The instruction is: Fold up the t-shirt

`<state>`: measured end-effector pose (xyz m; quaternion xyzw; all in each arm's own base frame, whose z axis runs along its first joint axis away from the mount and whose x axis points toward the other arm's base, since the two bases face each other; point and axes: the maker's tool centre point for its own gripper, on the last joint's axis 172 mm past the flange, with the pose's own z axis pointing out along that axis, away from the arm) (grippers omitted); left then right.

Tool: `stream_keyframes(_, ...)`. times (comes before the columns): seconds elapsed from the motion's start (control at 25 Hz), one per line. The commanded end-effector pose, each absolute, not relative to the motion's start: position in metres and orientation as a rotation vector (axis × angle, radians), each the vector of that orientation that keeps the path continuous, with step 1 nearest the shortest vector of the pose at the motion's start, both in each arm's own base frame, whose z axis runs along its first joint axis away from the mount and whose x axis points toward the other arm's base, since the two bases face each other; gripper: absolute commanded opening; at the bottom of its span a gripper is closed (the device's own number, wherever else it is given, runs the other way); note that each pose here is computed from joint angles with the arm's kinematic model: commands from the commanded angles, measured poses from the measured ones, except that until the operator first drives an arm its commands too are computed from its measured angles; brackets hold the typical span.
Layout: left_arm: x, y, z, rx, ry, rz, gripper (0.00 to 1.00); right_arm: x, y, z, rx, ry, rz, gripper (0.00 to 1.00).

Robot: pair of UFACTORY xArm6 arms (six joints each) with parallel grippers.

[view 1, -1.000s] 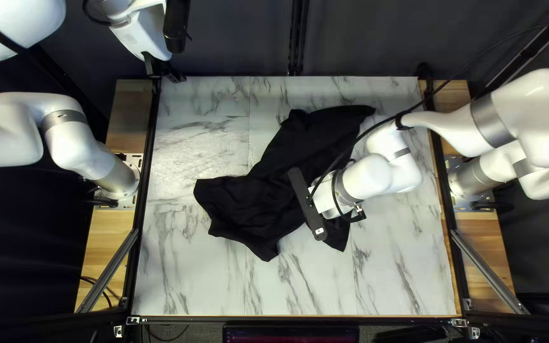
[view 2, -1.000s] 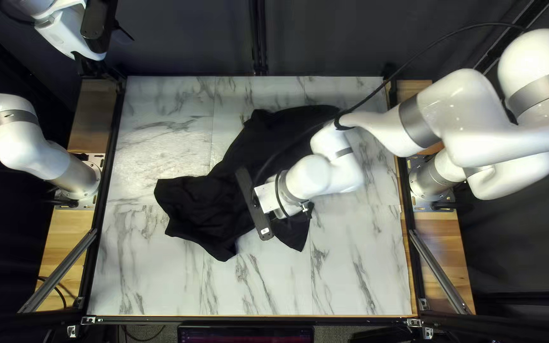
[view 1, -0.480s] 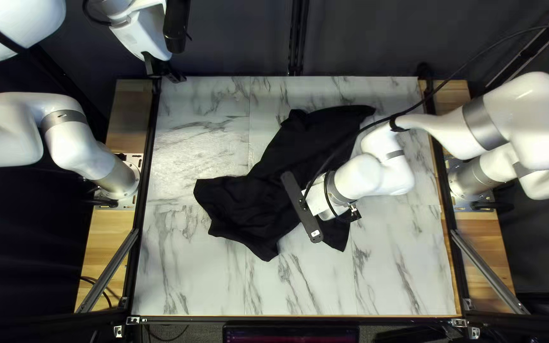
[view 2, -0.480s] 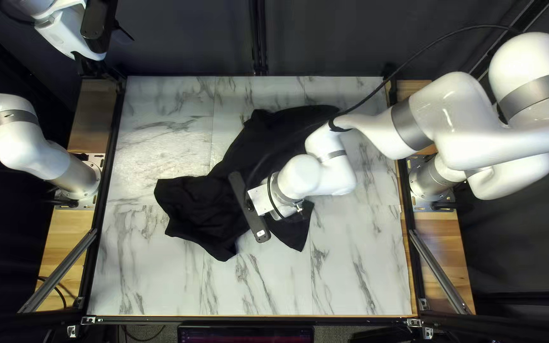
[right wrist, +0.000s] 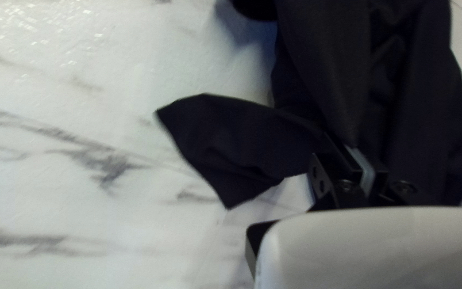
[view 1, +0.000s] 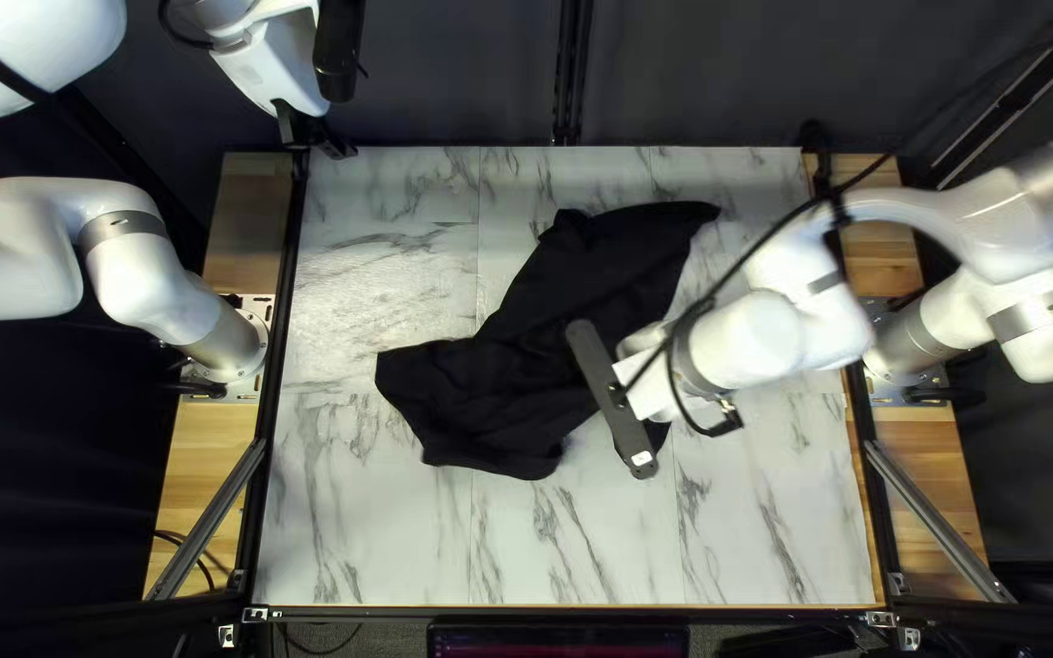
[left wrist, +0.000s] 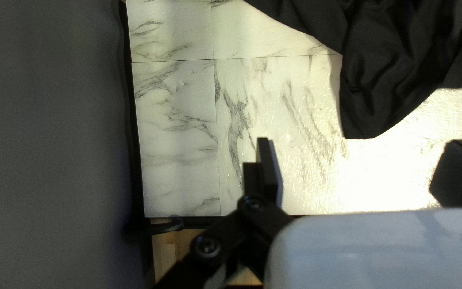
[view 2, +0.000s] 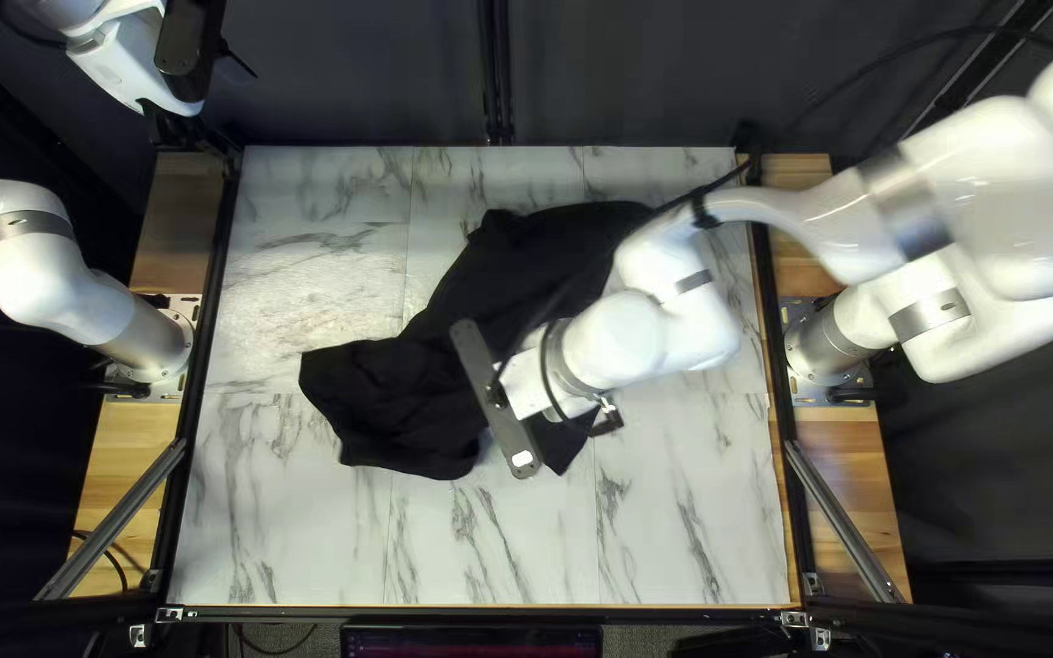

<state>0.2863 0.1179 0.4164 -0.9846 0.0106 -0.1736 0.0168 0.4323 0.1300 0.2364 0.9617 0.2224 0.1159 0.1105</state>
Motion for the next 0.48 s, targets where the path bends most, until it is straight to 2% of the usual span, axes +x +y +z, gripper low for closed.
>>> stream_keyframes(0.04, 0.286, 0.118, 0.416, -3.061, 0.033, -0.540, 1.00, 0.411, 0.145, 0.260, 2.818, 0.616, 0.322, 0.00)
stream_keyframes(0.24, 0.286, 0.118, 0.416, -3.061, 0.033, -0.540, 1.00, 0.377, 0.183, 0.259, 2.857, 0.599, 0.254, 0.00)
stream_keyframes(0.48, 0.286, 0.118, 0.416, -3.061, 0.033, -0.540, 1.00, 0.344, 0.231, 0.219, 2.955, 0.656, 0.183, 0.00)
